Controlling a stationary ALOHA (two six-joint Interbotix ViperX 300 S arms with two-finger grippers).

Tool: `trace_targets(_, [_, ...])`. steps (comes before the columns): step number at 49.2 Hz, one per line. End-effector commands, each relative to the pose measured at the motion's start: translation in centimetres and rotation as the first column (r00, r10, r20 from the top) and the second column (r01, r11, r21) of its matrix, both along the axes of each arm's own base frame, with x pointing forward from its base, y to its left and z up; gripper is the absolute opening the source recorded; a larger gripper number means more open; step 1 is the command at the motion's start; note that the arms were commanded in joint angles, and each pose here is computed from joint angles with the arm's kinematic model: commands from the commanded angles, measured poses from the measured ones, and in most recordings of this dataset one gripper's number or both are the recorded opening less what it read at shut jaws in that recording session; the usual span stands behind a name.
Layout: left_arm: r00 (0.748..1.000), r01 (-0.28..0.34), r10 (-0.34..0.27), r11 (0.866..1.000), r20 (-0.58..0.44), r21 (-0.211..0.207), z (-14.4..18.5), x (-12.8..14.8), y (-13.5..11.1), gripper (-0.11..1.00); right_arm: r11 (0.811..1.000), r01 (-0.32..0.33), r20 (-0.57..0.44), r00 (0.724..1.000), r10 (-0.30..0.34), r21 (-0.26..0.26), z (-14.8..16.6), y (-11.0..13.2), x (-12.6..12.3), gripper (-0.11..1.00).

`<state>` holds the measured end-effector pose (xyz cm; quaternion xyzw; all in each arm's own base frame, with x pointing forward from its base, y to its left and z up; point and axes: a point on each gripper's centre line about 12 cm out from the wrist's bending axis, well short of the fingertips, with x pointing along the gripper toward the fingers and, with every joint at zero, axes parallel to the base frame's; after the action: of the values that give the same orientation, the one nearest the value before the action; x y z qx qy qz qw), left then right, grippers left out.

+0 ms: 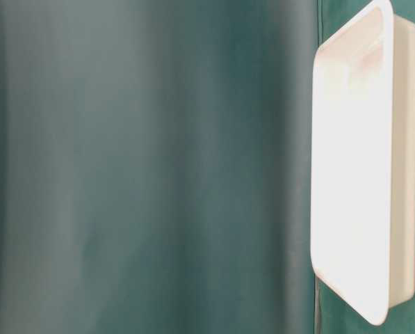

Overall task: Pick up the tape from a random location and place it into the white case.
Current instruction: 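Open the left gripper and start moving it toward the red tape roll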

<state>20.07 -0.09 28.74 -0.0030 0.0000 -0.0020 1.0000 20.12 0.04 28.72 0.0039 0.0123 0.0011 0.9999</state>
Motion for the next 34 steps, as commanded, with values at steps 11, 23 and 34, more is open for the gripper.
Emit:
trace_targets(11, [1.0, 0.002, -0.002, 1.0, 0.008, 0.0, 0.7, 0.3, 0.0, 1.0, 1.0, 0.0, 0.017, 1.0, 0.0, 0.003, 0.9, 0.0, 0.3, 0.92])
trace_targets(23, [1.0, 0.014, -0.014, 1.0, 0.009, -0.002, 0.8, 0.3, -0.3, 1.0, 1.0, 0.0, 0.014, 1.0, 0.0, 0.003, 0.9, 0.0, 0.3, 0.92])
trace_targets(34, [0.995, 0.098, -0.098, 0.995, 0.011, 0.001, 0.8, 0.2, -2.0, 1.0, 1.0, 0.0, 0.014, 1.0, 0.0, 0.003, 0.9, 0.0, 0.3, 0.92])
